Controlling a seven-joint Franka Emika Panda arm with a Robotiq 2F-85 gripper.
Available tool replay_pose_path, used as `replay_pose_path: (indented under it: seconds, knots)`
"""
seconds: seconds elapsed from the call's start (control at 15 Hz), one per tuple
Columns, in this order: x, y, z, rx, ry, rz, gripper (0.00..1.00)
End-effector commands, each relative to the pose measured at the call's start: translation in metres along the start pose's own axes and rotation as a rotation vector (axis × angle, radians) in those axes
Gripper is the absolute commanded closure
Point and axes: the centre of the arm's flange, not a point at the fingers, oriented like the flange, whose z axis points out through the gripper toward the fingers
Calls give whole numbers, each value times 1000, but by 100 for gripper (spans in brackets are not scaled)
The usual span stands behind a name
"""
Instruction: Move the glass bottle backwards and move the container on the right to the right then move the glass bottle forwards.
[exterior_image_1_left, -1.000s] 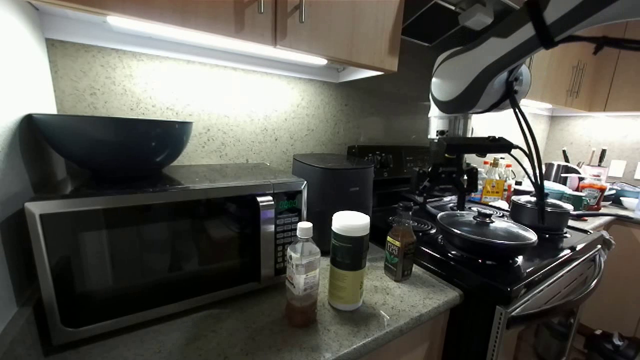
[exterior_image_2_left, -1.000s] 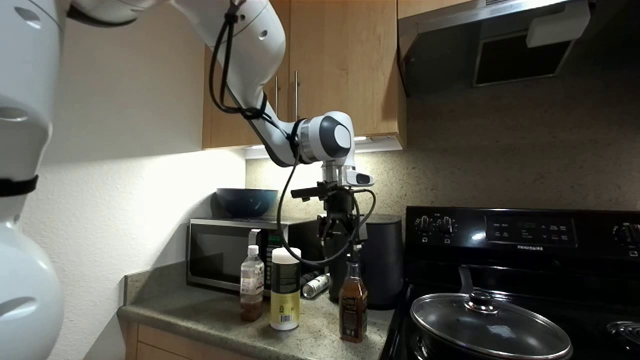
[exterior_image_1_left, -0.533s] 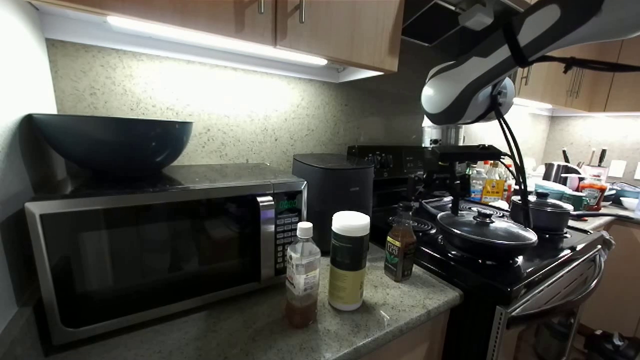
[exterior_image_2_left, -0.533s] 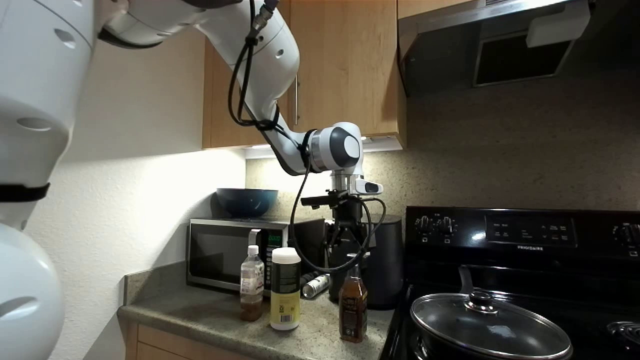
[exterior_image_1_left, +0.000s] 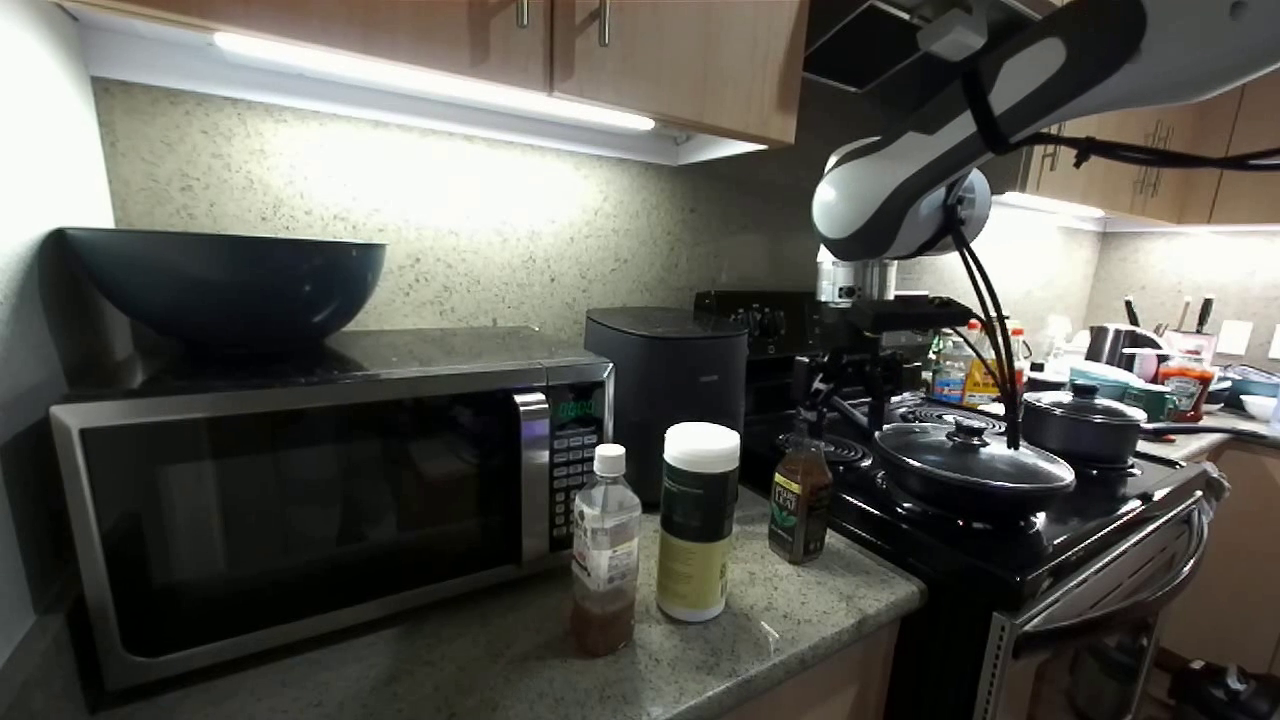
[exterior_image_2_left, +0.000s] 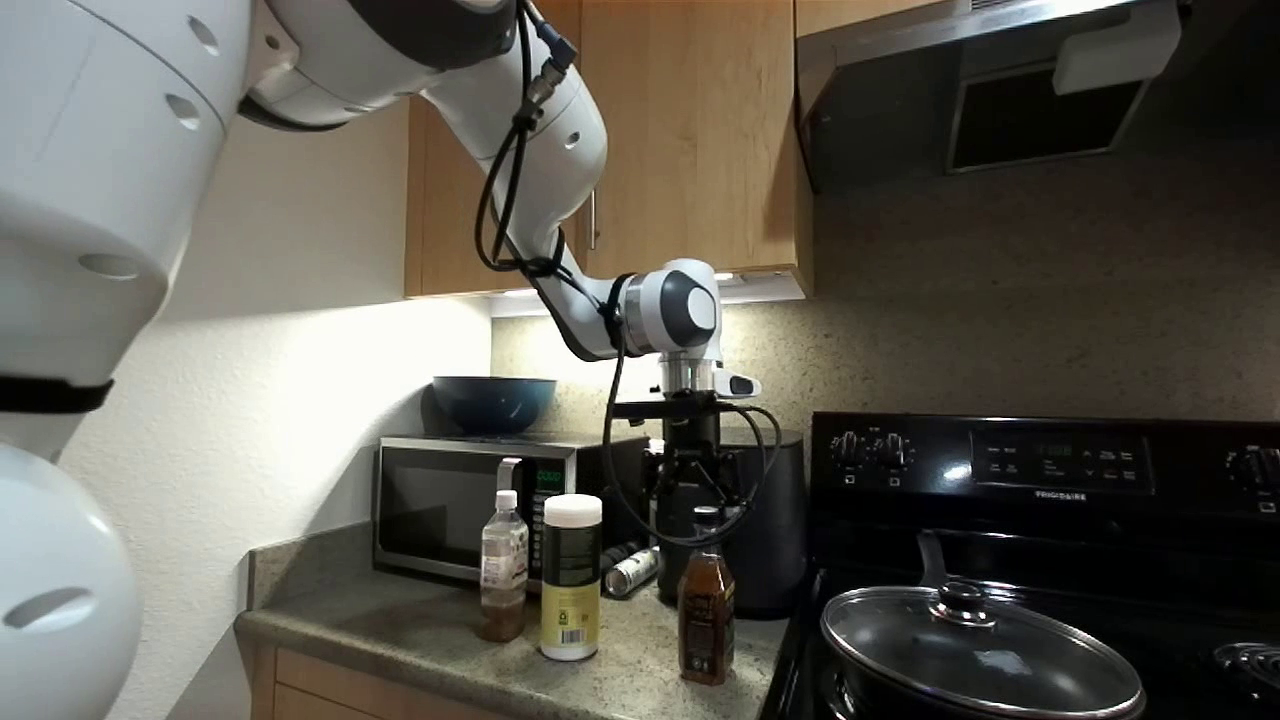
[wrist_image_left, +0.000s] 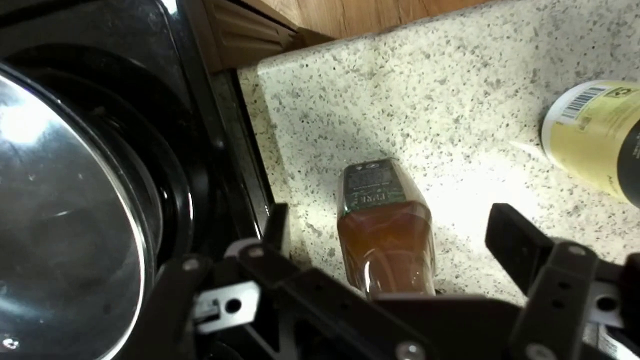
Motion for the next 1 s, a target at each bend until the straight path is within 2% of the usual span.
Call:
replay_pose_path:
  seconds: [0.0, 0.47, 0.53, 0.67, 0.93]
  knots:
    - [22, -1, -7, 26, 21, -83, 0]
    - [42, -7, -12, 56, -3, -173, 0]
    - [43, -8, -10, 61, -15, -179, 23]
    - [46, -9, -5, 75, -41, -193, 32]
    - [50, -8, 3, 78, -82, -204, 59]
